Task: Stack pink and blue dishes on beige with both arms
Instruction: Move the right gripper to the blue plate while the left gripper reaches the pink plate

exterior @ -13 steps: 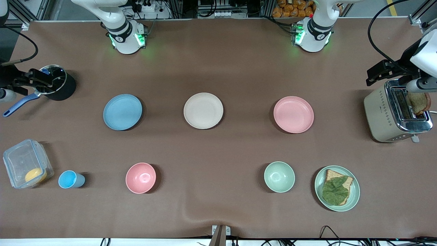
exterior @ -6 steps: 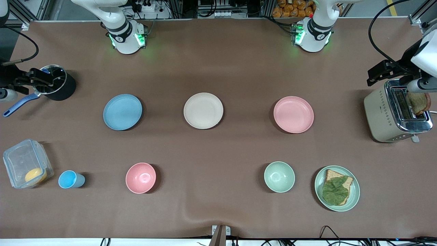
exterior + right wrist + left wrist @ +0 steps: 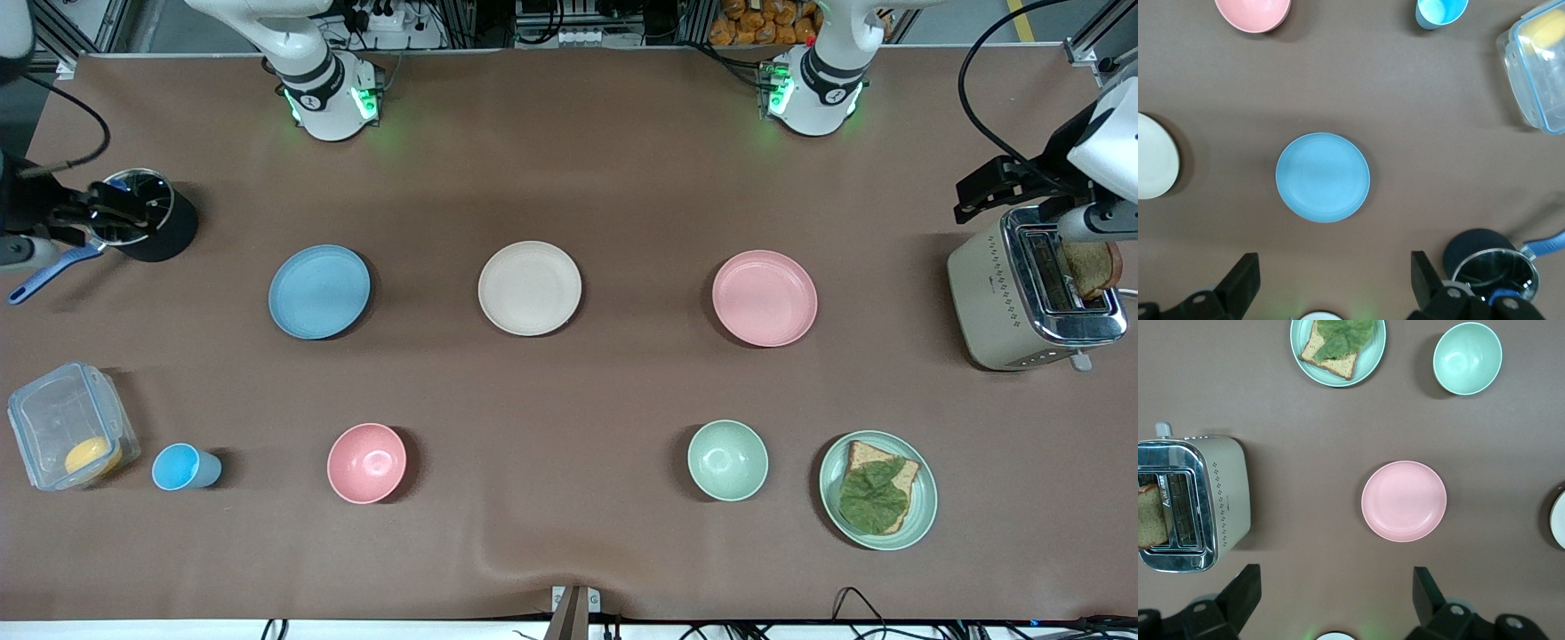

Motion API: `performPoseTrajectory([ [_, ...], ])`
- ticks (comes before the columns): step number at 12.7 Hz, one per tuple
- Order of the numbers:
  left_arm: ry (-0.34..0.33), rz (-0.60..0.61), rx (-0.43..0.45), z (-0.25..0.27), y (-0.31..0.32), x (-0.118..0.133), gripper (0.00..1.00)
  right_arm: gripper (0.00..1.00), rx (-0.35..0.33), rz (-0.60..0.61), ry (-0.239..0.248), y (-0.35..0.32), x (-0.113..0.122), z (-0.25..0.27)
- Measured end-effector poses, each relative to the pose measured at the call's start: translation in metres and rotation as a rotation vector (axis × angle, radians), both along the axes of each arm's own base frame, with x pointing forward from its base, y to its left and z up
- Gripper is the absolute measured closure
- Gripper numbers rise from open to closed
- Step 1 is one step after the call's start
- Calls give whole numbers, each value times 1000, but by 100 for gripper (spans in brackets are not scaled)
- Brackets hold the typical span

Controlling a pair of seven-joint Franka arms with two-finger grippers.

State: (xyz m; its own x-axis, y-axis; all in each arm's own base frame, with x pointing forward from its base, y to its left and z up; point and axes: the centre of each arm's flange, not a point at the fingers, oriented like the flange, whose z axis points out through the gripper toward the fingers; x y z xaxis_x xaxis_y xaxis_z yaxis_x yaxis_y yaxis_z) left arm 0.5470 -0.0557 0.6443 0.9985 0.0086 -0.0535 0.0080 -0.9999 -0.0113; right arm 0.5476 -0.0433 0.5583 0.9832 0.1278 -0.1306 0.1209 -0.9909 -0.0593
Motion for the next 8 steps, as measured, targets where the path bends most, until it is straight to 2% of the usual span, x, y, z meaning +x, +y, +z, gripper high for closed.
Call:
performPoseTrajectory([
  [5,24,-1,2,-11,-1,1,0,0,-4,-10,-10,-1,-2,-106],
  [8,87,-13,8,-51,-7,3,0,0,-12,-30,-49,-8,-19,-182],
])
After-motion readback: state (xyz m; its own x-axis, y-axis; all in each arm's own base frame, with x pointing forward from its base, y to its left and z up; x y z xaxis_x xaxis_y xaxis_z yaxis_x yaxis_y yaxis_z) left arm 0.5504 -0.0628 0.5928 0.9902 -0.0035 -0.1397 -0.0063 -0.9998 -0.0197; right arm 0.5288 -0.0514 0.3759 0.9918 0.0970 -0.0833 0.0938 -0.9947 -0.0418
